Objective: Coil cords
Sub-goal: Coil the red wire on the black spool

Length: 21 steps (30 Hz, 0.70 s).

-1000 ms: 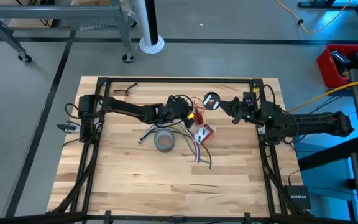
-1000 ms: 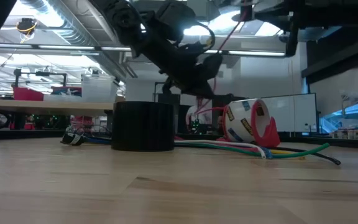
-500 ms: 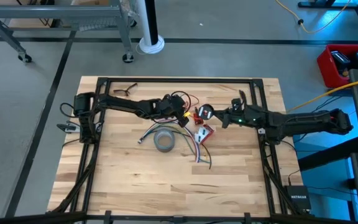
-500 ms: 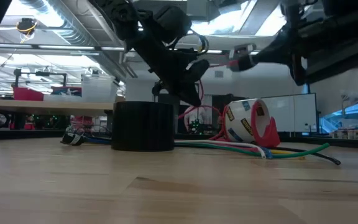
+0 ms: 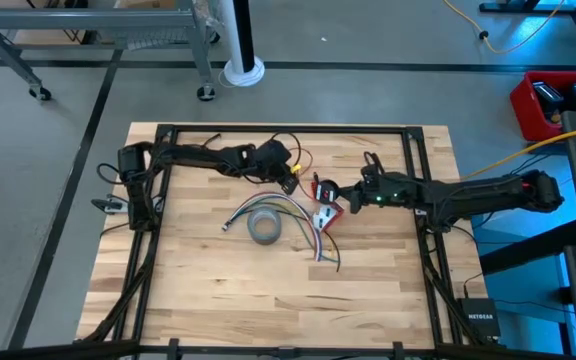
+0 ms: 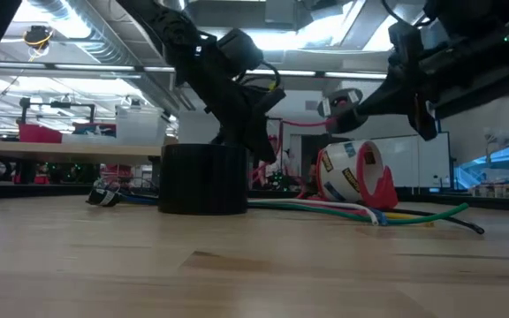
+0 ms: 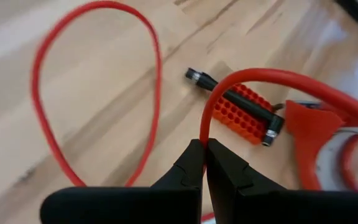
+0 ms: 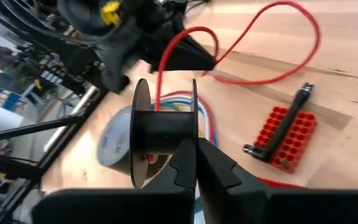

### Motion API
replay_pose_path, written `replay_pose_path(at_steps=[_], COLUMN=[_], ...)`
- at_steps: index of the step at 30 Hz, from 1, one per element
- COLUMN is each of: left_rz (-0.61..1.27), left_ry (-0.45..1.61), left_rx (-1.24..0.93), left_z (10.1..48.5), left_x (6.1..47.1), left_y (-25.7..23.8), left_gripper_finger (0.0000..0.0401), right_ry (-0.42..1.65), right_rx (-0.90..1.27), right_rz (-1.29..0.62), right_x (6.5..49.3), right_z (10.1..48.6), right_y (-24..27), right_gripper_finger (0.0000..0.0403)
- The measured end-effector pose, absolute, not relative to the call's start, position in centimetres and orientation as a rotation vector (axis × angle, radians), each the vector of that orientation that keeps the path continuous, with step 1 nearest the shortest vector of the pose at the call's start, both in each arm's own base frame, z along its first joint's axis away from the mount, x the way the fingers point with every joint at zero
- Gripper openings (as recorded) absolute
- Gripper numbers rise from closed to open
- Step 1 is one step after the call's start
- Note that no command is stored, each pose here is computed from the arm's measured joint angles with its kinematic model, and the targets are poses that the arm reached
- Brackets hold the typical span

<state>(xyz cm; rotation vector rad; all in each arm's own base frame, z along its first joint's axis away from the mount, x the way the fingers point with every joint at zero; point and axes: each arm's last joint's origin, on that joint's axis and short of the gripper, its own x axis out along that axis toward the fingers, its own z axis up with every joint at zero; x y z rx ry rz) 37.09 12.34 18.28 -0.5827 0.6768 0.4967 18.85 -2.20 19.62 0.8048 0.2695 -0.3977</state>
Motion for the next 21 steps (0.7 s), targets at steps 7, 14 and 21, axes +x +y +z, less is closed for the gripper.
replay_pose_path(at_steps=[7, 14, 21], left_rz=[0.369, 0.338, 0.443], left_ry=[0.683, 0.68, 0.621], left_rx=[-0.76, -0.878, -1.028], left_z=[18.3, 18.4, 18.4], left_x=[36.8, 36.4, 35.4], left_y=[13.1, 14.1, 16.6], left_gripper_finger=[0.0001, 0.0001, 0.0001], right_ry=[0.269, 0.315, 0.379], right_rx=[0.771, 0.738, 0.721], right_rz=[-0.517, -0.603, -0.568], right_x=[19.0, 19.2, 19.3], right_z=[18.9, 17.9, 17.4], right_y=[-2.5, -2.7, -2.6], right_gripper_finger=[0.0005, 0.0005, 0.0005])
